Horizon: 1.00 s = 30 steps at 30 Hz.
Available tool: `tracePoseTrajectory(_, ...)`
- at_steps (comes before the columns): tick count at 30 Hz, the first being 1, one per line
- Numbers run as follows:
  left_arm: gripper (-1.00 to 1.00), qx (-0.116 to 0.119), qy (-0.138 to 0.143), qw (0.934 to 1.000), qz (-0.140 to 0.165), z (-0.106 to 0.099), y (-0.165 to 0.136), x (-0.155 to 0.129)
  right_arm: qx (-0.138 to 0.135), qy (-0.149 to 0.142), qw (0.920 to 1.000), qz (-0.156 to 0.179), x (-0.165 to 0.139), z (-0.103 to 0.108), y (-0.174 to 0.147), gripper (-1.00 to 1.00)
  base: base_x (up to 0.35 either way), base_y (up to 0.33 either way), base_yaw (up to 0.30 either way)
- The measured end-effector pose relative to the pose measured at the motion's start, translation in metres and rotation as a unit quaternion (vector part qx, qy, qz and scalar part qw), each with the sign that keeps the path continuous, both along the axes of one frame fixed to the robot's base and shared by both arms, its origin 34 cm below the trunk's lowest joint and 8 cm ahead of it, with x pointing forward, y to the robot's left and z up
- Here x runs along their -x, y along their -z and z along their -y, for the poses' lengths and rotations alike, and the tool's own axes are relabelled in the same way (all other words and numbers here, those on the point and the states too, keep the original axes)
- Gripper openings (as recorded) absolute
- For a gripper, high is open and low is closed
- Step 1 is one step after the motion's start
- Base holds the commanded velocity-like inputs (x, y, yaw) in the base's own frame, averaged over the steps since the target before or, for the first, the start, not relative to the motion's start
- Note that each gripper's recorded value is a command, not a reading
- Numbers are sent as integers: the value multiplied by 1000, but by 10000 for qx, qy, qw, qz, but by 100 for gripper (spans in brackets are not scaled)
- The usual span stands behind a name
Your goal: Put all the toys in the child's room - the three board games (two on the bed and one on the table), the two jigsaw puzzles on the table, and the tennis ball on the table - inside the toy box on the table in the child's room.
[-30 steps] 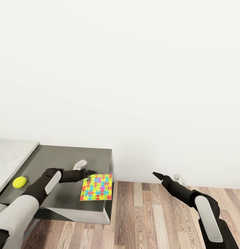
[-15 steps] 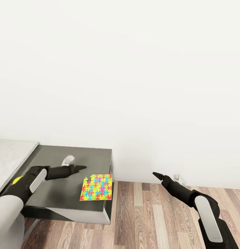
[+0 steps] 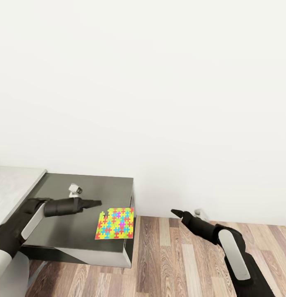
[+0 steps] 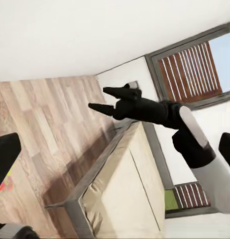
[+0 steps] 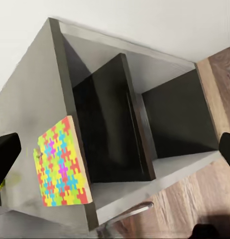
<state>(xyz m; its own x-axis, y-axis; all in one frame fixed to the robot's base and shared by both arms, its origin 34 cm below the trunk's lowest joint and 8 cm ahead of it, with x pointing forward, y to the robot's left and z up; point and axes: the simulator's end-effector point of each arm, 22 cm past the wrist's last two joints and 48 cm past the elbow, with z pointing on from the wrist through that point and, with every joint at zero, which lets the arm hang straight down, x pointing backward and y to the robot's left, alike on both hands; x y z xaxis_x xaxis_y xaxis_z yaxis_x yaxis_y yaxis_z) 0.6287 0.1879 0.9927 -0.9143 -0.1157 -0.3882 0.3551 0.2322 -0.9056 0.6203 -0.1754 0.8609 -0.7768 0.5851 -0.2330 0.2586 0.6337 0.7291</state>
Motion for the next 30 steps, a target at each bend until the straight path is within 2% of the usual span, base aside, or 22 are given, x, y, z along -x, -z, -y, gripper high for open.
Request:
tracePoseTrajectory(3,100,122,299,9995,75,15,-18,19,-122,-42,9990,-439,-2,-5,31,100,0,0,0)
tracePoseTrajectory(6,100,225,481,9985,159,26,-30,32,-595,-73,9941,-905,0,-21,61,100,0,0,0)
tracePoseTrajectory(7,100,238,498,9983,163,27,-32,33,-703,-79,9931,-937,-1,-24,63,100,0,0,0)
tracePoseTrajectory(9,100,278,539,9981,103,30,-35,36,-1104,-103,9893,-950,-4,-35,63,100,0,0,0)
tracePoseTrajectory(13,100,300,565,9980,-2,30,-36,39,-1462,-120,9853,-873,-8,-48,58,100,0,0,0)
tracePoseTrajectory(17,100,318,575,9978,-94,30,-37,41,-1593,-165,9838,-802,-10,-56,53,100,0,0,0)
tracePoseTrajectory(24,100,320,565,9978,-132,31,-36,42,-1576,-410,9835,-791,-5,-74,52,100,0,0,0)
tracePoseTrajectory(30,100,357,182,9992,11,9,-44,27,-1545,-435,9843,-738,-6,-77,52,100,0,0,0)
